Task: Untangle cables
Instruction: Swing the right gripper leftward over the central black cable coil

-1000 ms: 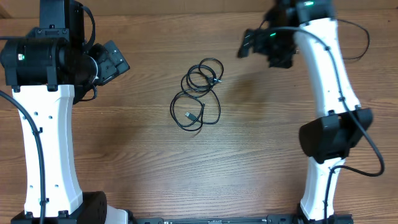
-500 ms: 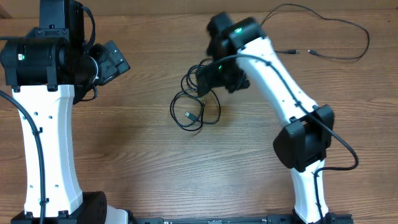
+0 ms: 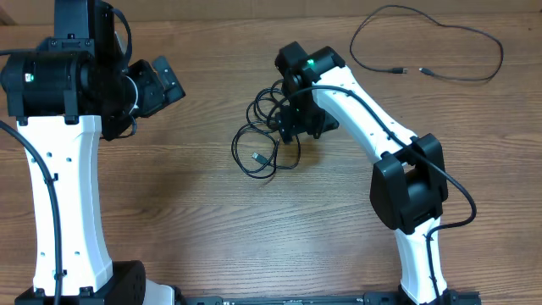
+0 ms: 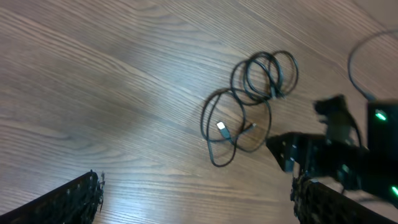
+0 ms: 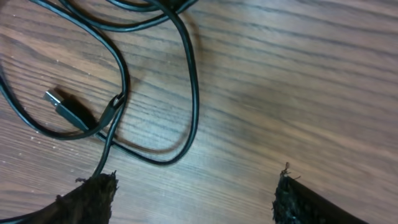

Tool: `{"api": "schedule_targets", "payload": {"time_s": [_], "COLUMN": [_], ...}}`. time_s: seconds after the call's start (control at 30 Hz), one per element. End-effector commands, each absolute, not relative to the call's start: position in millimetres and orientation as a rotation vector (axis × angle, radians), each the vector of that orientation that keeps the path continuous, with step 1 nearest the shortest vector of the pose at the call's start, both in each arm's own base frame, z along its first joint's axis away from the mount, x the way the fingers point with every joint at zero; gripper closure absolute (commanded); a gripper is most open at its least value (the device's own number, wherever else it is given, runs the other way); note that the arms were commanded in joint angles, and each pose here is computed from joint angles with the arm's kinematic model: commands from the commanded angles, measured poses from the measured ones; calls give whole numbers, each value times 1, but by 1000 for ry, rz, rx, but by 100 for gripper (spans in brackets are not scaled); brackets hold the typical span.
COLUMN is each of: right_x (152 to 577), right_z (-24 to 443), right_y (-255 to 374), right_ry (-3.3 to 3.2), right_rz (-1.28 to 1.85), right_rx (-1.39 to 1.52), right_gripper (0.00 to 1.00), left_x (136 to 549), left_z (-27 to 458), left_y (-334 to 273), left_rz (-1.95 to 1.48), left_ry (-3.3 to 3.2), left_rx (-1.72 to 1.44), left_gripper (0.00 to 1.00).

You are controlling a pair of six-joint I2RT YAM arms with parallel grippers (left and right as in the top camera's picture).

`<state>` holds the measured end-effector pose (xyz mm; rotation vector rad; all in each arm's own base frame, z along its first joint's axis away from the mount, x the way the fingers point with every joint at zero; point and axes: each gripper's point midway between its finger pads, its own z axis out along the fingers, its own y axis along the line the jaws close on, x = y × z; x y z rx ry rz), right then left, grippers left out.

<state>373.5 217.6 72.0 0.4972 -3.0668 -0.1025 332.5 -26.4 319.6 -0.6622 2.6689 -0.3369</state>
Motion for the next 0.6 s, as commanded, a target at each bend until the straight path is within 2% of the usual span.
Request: {"api": "schedule_targets", "payload": {"time_s": [0.0,0.07,0.4,0.5,0.57], "right_x": [362,362,363,368,372], "right_z": [59,54,25,21,20], "right_y": [230,232,234,234,236], "right_ry": [-2991,-2992,-3018,-3040,-3060], "right_rz": [-254,-263,-277,-271,-278], "right_rx": [613,616,611,619,625], "right_gripper": [27,38,60,62,66], "left_x": [333,334,333,334,334], "left_z": [317,317,317,317,317], "left_y": [-36,-33,-32,-32,-32], "left_rz": [-386,-364,-352,-352,-352], "left_ry": [2698,2695,2695,2694,2694], "left_rx": [-583,-587,-590,-590,-590], "left_gripper": [1,1,0,0,0]}}
